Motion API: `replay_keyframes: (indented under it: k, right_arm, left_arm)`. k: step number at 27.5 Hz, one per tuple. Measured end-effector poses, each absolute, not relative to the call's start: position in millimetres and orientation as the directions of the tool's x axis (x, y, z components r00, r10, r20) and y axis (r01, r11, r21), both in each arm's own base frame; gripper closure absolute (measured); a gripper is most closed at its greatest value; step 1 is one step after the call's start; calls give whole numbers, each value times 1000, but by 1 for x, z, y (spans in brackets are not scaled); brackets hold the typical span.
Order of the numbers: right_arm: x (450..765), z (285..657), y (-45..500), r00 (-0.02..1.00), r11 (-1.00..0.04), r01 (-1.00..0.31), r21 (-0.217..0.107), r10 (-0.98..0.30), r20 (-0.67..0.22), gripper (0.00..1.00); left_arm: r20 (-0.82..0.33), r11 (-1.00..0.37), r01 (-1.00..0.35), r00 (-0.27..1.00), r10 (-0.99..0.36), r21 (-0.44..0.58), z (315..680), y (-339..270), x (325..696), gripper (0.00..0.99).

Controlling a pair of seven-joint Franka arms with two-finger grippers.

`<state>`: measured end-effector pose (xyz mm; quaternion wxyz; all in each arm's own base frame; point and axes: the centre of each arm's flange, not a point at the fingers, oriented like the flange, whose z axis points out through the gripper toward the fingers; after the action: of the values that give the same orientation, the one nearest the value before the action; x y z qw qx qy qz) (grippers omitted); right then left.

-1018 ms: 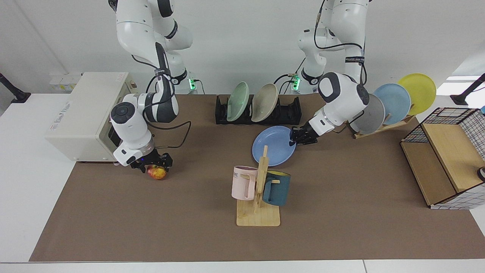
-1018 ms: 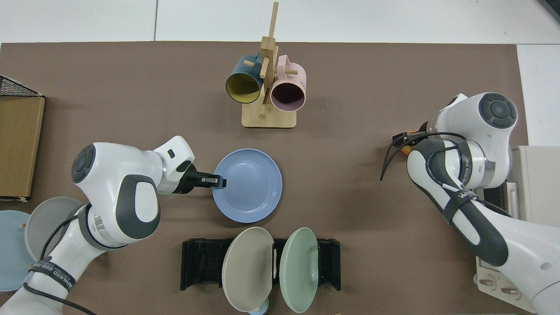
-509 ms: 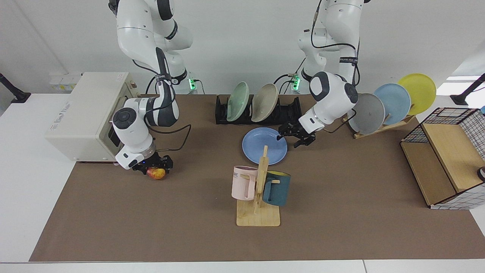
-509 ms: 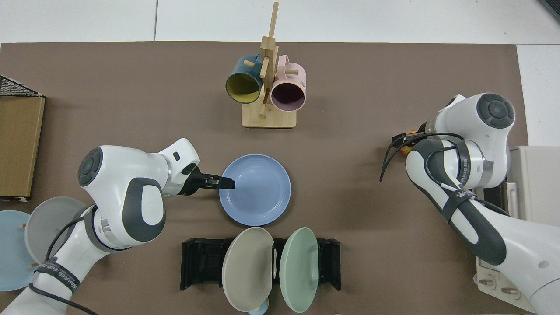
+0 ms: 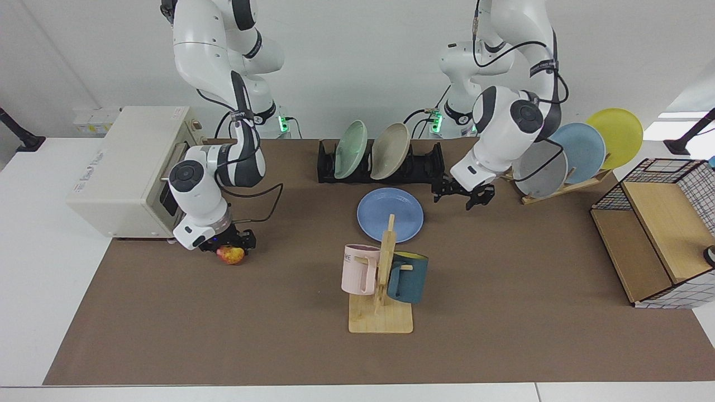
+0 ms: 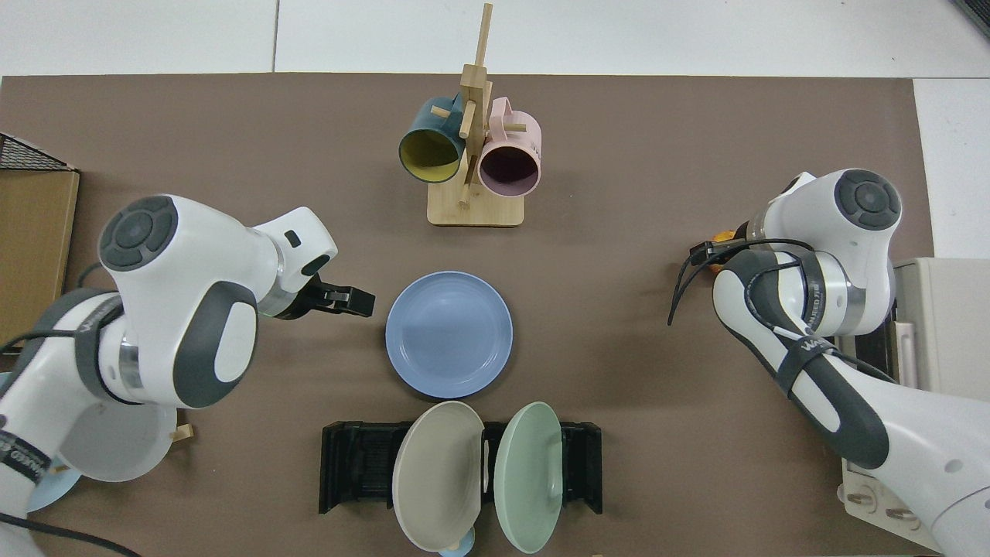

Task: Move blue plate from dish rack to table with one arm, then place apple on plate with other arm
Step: 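Retract the left gripper while the right gripper lifts the apple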

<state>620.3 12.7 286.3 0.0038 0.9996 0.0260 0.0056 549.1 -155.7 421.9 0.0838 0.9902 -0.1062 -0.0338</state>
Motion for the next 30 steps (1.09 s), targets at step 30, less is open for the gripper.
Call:
replay_keyframes:
  k: [30]
  right_arm:
    - [598, 413, 34, 996, -996, 90, -15, 90, -15, 225]
  left_arm:
    - [-19, -976, -215, 976, -216, 19, 604, -110, 537, 0]
